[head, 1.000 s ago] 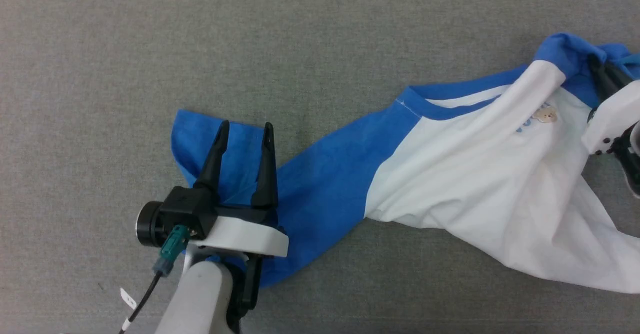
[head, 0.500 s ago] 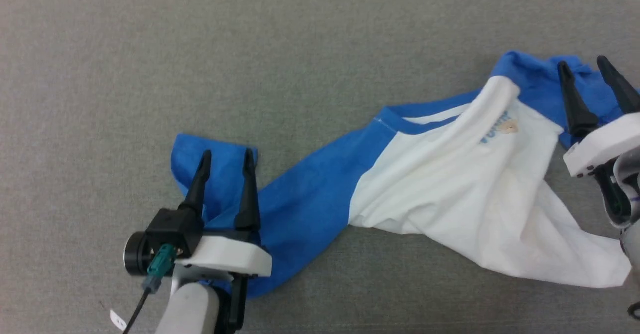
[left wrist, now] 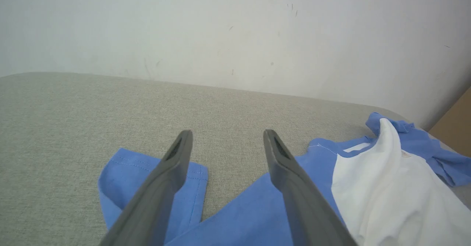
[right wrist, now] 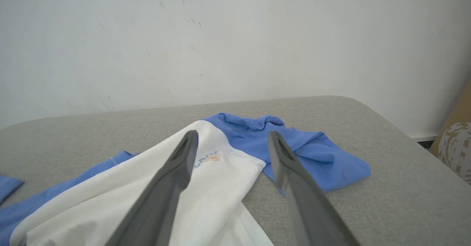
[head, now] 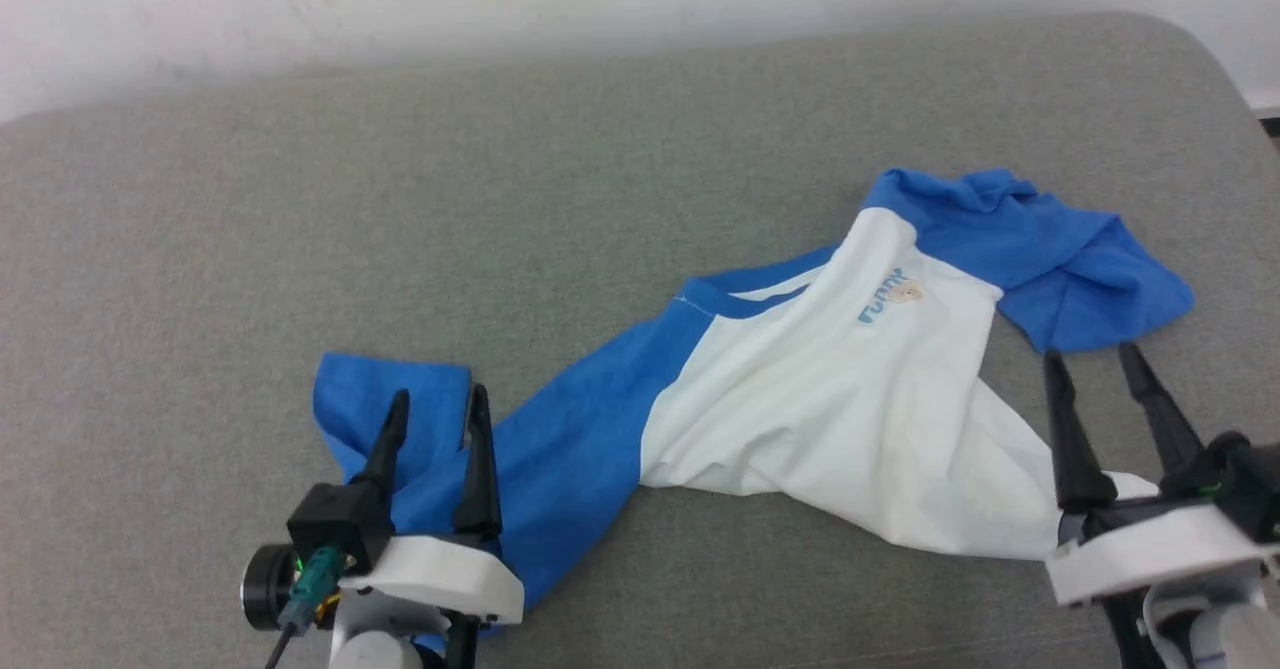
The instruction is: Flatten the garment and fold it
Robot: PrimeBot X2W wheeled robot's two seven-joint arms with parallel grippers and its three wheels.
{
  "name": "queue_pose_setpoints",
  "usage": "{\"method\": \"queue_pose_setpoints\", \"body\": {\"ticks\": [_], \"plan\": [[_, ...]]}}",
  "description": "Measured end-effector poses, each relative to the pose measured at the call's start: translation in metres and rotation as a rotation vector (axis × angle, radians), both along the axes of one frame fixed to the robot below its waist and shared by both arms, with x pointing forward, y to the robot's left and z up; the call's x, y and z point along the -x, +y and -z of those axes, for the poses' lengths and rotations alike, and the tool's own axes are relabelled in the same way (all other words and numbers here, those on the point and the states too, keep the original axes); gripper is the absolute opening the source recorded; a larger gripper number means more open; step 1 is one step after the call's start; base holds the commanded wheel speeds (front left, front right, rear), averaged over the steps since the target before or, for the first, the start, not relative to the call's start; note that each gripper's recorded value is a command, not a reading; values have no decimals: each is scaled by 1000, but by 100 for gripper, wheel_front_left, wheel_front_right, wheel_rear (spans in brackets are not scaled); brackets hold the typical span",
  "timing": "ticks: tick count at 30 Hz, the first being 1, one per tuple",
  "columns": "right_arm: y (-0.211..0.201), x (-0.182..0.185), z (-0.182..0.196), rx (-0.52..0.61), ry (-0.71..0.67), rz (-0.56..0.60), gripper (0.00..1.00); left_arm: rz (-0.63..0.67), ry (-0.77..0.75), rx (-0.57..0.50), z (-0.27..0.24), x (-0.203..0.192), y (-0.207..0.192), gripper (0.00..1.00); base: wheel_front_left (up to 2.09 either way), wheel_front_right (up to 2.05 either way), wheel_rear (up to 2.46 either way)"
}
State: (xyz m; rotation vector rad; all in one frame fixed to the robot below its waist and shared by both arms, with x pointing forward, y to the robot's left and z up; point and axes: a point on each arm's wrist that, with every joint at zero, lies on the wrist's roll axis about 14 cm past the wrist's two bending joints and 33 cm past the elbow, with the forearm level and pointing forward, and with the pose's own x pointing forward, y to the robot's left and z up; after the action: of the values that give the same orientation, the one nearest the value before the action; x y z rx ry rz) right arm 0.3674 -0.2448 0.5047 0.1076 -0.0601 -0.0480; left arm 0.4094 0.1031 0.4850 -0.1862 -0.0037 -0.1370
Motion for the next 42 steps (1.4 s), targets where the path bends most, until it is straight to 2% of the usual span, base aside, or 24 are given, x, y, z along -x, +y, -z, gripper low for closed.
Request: {"method": "queue_pose_setpoints", "body": {"ticks": [5,11,17,23,29,31,32,35,38,42], "plan": [[5,25,-12,-14,-15,23,100,93,43,-14,8,2,-22,100,0,0,0],[8,30,-22,-23,-30,32,100,293,124,-65,6,-26,-69,100,0,0,0],[12,25,-16,-29,-6,25,100,461,345,-220,39,-49,-100,100,0,0,0],[12,22,-12,-36,3,32,100,517,617,-432,93,-54,-89,100,0,0,0],[5,27,-1,-56,37,66,100,578,775,-567,111,-53,-96,100,0,0,0],[4,27,3,-60,48,72,100,620,815,-615,114,-47,-104,14,0,0,0],[3,28,5,-63,51,76,100,642,837,-639,116,-43,-107,0,0,0,0],[1,27,7,-70,56,83,100,687,866,-637,119,-35,-116,0,0,0,0],[-1,27,8,-76,60,88,100,670,820,-597,116,-42,-111,0,0,0,0],[-4,26,10,-81,71,91,100,558,685,-451,108,-49,-107,0,0,0,0]]}}
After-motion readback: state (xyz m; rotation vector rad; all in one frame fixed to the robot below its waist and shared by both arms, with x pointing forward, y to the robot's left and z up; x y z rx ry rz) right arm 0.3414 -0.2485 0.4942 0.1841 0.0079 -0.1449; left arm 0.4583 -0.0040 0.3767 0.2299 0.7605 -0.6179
